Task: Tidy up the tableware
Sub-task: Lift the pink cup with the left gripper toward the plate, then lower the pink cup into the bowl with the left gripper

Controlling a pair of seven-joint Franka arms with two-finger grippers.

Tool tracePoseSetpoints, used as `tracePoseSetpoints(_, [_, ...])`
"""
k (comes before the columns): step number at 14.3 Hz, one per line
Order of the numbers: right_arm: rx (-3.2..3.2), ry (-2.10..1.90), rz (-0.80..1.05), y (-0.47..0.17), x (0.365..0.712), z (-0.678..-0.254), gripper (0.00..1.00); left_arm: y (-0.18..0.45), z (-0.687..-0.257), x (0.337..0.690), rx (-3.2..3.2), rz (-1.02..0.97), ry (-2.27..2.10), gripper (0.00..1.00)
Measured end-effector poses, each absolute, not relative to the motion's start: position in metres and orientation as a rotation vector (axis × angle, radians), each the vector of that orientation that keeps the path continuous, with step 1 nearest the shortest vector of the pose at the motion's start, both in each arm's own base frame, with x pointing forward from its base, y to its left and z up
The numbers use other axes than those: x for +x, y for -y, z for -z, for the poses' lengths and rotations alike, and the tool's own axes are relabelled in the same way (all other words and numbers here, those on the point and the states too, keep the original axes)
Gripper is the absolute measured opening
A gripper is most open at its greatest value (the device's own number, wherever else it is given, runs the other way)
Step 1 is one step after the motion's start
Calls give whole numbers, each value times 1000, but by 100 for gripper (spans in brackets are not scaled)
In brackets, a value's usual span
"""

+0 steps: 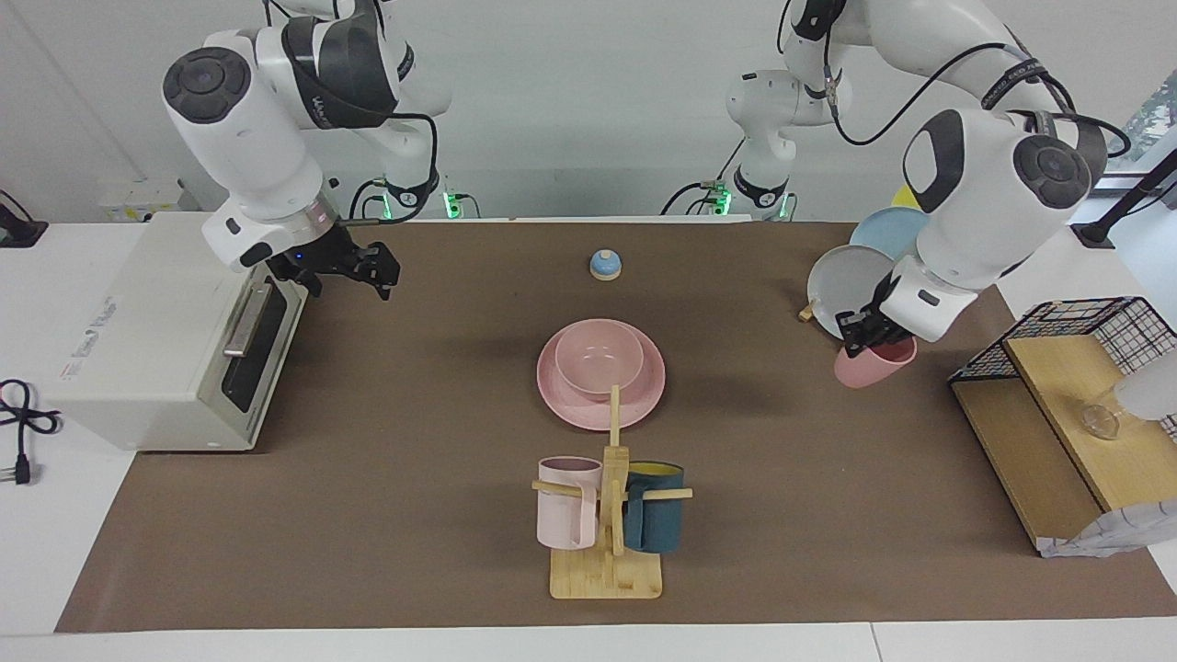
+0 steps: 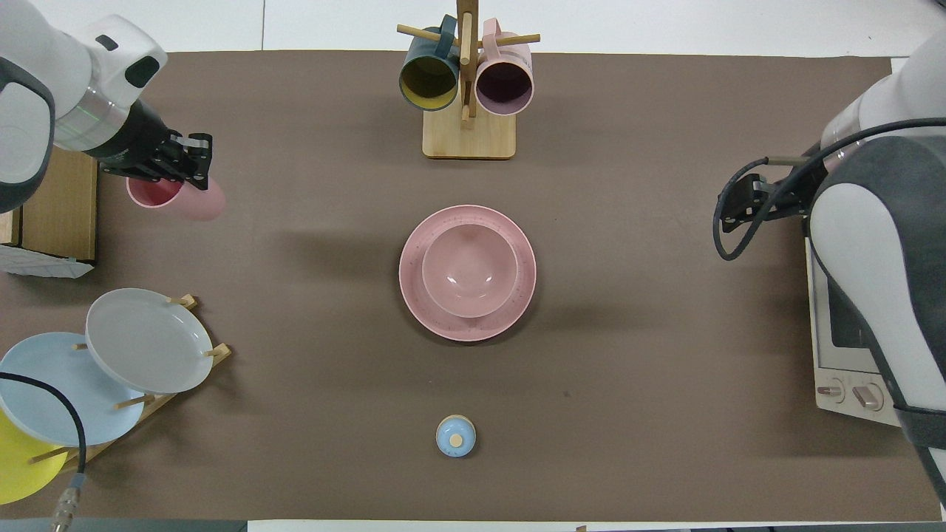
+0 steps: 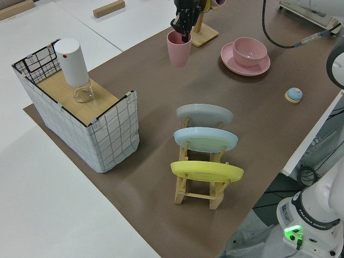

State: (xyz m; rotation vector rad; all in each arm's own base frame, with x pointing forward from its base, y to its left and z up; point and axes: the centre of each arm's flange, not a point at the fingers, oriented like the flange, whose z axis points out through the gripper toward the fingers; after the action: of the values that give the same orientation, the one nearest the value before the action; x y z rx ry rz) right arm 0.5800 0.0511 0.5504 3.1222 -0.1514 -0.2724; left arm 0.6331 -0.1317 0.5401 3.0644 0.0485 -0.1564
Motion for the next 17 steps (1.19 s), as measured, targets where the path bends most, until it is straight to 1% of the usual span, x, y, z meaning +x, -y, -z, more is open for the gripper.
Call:
tracePoseSetpoints(2, [3130,168,269,-32,571,-547,100,168,-558,623,3047,157,-115,5])
tracePoseSetpoints(4, [3155,59,190,-13,570,-551,100,211,-571,609,3039,157,-195,5])
tracePoseSetpoints(7, [3161,6,136,15,567,-563,100,294,-577,577,3019,166,-299,5])
tracePoseSetpoints(9, [3120,-36,101,23,562,-576,100,342,-576,557,2995,153,-340,5])
tracePoseSetpoints(11, [3110,-74,79,25,557,-586,100,387,-562,541,2987,147,-359,5])
tracePoseSetpoints(13, [3126,-71,72,27,556,-588,100,419,-538,534,2984,151,-363,5])
tracePoseSetpoints(17, [3127,-77,72,27,556,-588,100,447,-481,539,2999,179,-420,5])
